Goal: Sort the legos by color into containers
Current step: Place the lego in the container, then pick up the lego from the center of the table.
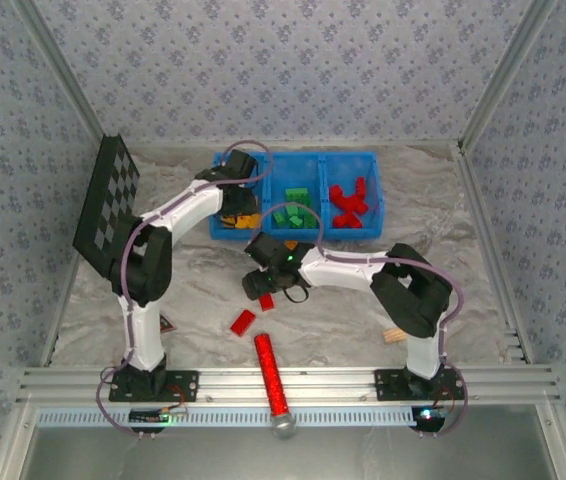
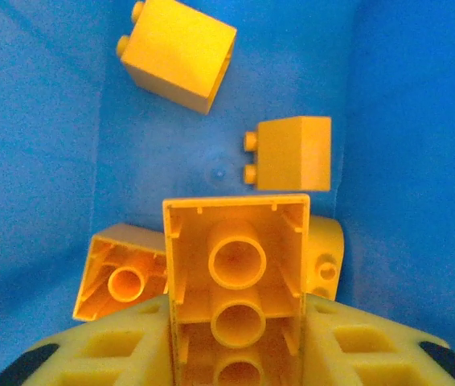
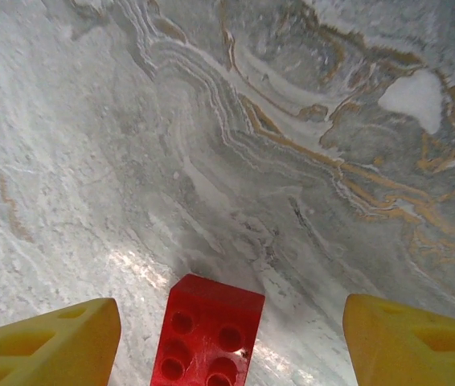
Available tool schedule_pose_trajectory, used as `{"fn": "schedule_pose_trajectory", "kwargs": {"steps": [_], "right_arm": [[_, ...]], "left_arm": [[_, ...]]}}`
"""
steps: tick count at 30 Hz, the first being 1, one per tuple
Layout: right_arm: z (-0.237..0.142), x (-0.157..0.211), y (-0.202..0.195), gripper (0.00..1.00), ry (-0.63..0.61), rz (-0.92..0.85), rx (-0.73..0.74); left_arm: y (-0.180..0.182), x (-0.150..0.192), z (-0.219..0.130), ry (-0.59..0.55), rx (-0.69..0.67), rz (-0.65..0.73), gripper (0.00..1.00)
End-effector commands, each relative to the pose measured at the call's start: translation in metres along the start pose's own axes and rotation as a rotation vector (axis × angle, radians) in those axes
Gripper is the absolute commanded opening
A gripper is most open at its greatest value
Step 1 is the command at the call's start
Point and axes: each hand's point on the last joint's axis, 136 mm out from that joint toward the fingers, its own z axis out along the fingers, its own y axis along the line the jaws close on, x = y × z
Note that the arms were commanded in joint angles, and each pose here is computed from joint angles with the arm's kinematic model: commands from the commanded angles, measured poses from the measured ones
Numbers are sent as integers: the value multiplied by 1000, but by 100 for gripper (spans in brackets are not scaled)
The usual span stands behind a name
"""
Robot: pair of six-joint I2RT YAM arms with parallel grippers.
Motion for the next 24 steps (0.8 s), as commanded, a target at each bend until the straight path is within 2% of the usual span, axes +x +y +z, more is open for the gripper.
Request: {"fn": "schedule_pose_trajectory", "kwargs": {"steps": [1, 3, 6, 9, 14, 21, 24], "right_arm": [[3, 8, 0, 73, 43, -35, 51], [5, 12, -2, 71, 56, -37, 75], [8, 18, -8, 66, 81, -39, 117], [10, 23, -10, 63, 105, -52, 144], [15, 32, -12, 54, 134, -61, 168], [0, 40, -21, 25, 142, -76, 186], [-15, 42, -29, 21, 132, -70, 183]], "left_arm": [[-7, -10, 0, -2, 24, -7, 46], [-7, -8, 2, 5, 21, -9, 53], [-6, -8, -1, 2, 23, -10, 57], [-5, -10, -8, -9, 25, -5, 60], [-9, -20, -33, -44, 55, -3, 61], [-8, -33, -93, -138, 102, 5, 63], [-5, -34, -113, -168, 117, 16, 64]]}}
